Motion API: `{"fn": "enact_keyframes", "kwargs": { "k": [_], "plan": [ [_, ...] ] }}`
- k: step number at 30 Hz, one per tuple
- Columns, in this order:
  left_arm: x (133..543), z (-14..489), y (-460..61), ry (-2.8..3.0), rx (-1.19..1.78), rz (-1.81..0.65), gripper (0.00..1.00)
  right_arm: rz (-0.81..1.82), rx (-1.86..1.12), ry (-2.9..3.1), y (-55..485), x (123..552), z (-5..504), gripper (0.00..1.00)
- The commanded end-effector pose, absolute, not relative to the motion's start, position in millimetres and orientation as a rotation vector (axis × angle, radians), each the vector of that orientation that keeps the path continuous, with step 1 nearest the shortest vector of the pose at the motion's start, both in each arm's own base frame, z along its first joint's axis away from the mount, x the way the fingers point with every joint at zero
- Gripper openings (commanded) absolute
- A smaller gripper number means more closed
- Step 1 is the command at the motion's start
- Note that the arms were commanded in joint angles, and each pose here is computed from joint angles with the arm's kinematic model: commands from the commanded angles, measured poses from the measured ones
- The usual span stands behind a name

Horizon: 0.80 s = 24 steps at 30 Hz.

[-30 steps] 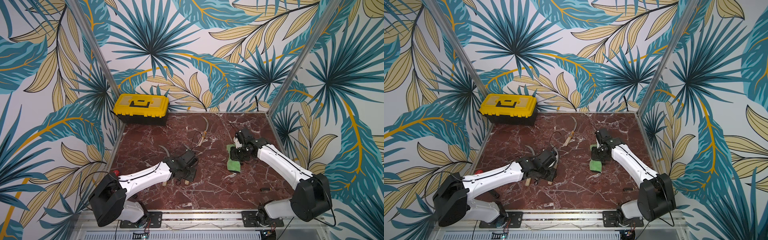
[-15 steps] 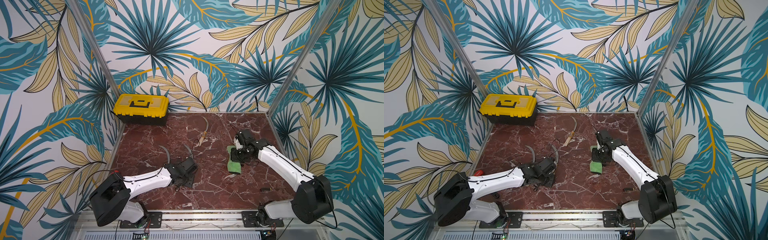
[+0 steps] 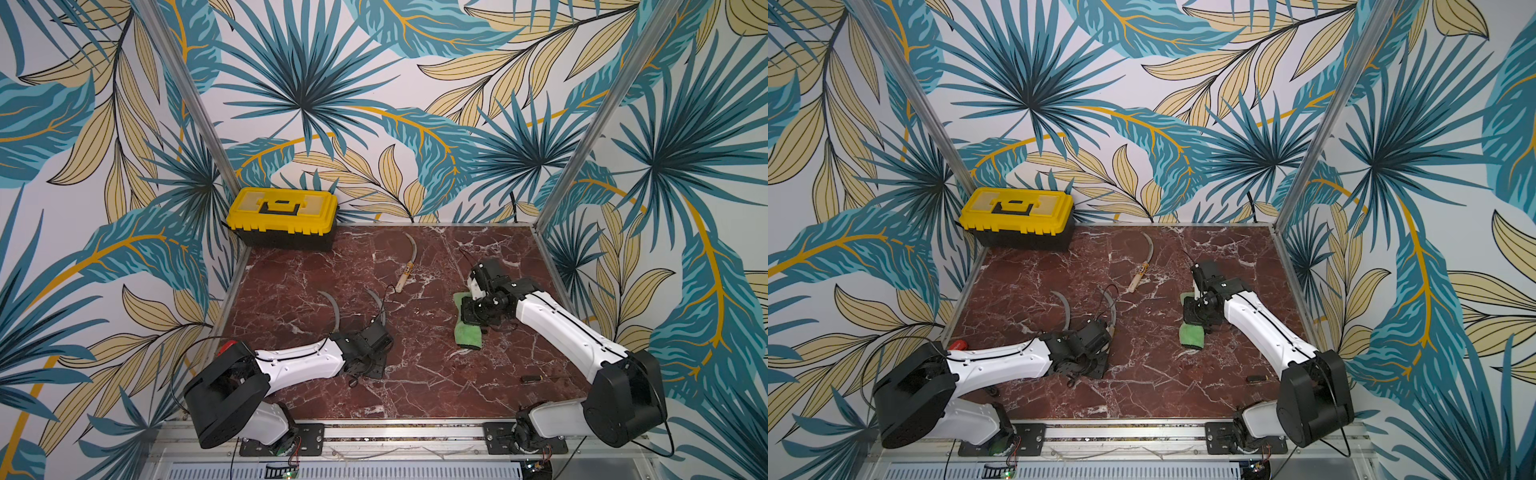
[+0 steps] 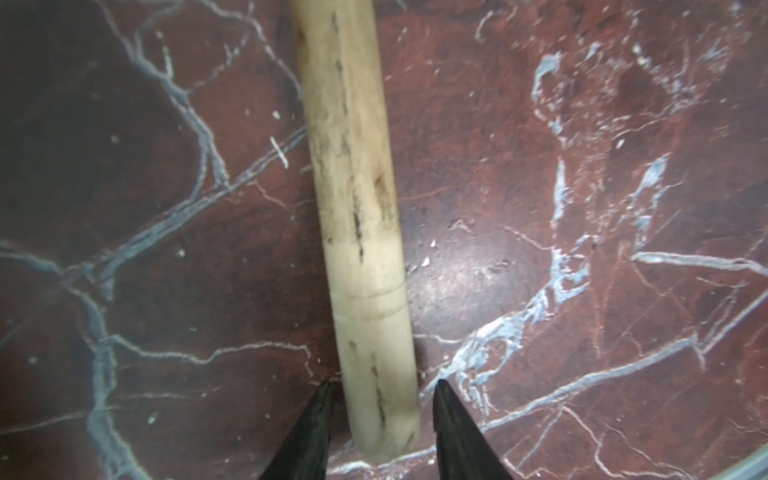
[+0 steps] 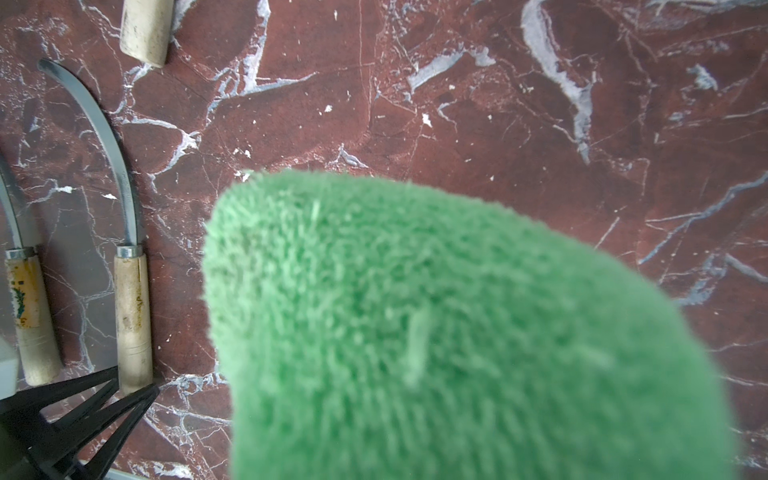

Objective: Wipe small sickles with rags
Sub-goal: Pick up the small sickle from the center of the board.

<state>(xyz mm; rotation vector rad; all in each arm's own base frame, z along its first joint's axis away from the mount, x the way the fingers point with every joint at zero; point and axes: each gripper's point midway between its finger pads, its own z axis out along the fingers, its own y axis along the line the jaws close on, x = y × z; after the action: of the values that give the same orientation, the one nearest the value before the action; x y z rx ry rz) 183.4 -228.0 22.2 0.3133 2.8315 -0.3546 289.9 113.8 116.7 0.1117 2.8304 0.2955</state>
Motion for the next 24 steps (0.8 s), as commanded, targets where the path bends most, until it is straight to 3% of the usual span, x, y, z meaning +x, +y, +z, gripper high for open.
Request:
{"fn": "enact_keyframes", "kwargs": {
  "k": [1,10,18,24],
  "plan": [
    [187,17,-227,2.819,0.302,-0.337,0.40,0.312,0.124,2.840,113,282,118,0.10],
    [188,7,-231,2.829,0.318,-0.331,0.31,0.314,0.122,2.836,113,279,120,0.10],
    [187,13,-232,2.821,0.328,-0.351,0.00,0.303,0.120,2.828,111,280,124,0.10],
    [194,49,-227,2.726,0.281,-0.360,0.00,0.288,0.138,2.805,109,284,130,0.10]
  ]
}}
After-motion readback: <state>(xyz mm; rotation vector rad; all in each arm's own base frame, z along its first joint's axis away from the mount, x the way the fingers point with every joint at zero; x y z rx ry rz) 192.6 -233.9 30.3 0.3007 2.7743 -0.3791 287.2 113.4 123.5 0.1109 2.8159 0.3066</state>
